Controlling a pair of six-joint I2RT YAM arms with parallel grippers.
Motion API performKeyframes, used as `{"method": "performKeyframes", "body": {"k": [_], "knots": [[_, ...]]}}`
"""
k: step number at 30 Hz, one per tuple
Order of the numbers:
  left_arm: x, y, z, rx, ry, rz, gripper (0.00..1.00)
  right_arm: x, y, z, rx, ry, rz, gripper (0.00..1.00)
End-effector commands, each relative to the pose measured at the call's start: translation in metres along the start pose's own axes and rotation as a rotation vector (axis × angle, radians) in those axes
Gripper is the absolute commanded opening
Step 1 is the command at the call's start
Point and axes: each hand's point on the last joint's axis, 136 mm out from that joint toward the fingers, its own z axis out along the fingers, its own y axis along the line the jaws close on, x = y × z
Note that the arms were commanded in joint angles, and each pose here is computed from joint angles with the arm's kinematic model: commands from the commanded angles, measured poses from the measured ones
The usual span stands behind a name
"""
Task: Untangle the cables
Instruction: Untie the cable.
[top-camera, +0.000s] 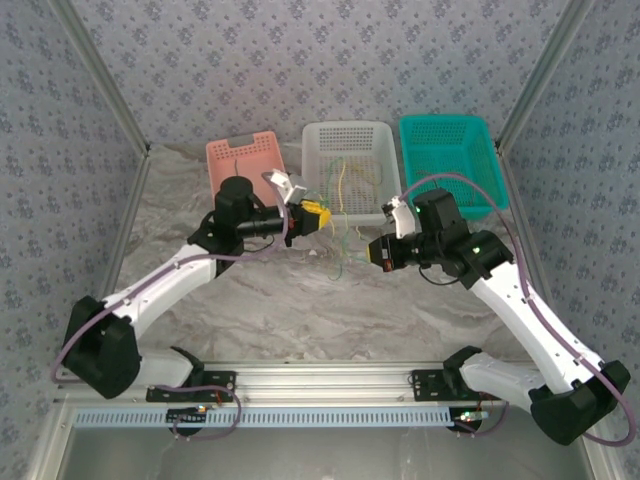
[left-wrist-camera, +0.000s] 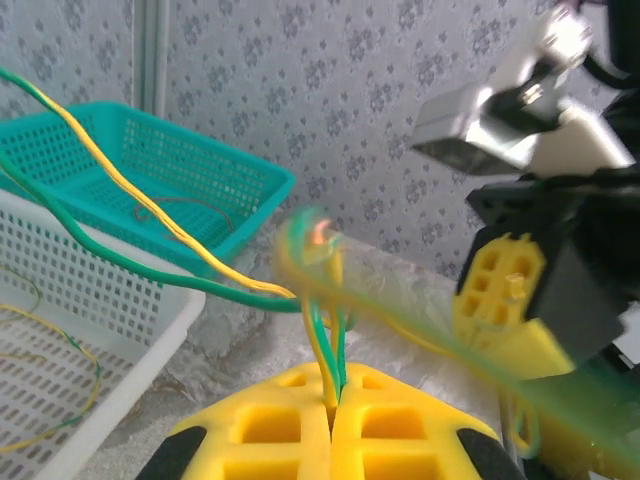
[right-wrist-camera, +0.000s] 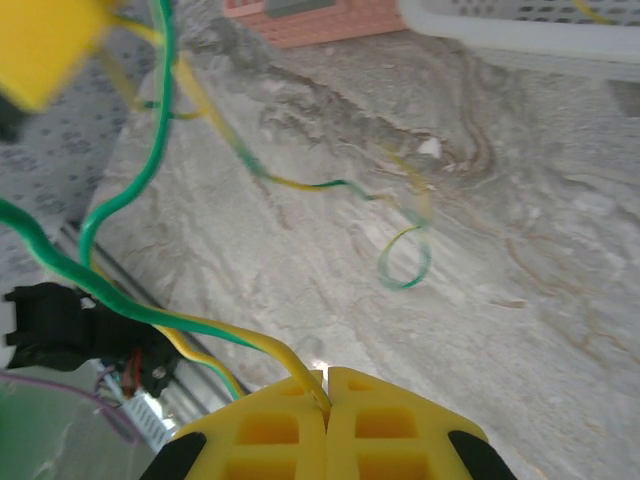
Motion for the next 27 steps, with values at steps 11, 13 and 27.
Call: {"method": "performKeyframes", "body": {"k": [11,13,27], "knots": [[-0.032,-0.042,-0.017,-0.005,-0.020,0.053,0.00,-0.041,-0.049,0.013,0.642,-0.041,-0.262,0.00],[-0.040,-0.043,-0.027,-0.050,-0.039,0.069,0.00,-0.035,-0.085,0.015,0.841,0.022,-0.260,0.00],[-0.011,-0.060,-0.056,-0.080,0.043,-0.022,0.00,-0.072,-0.182,-0.056,1.134,-0.137,0.008,0.00]]}}
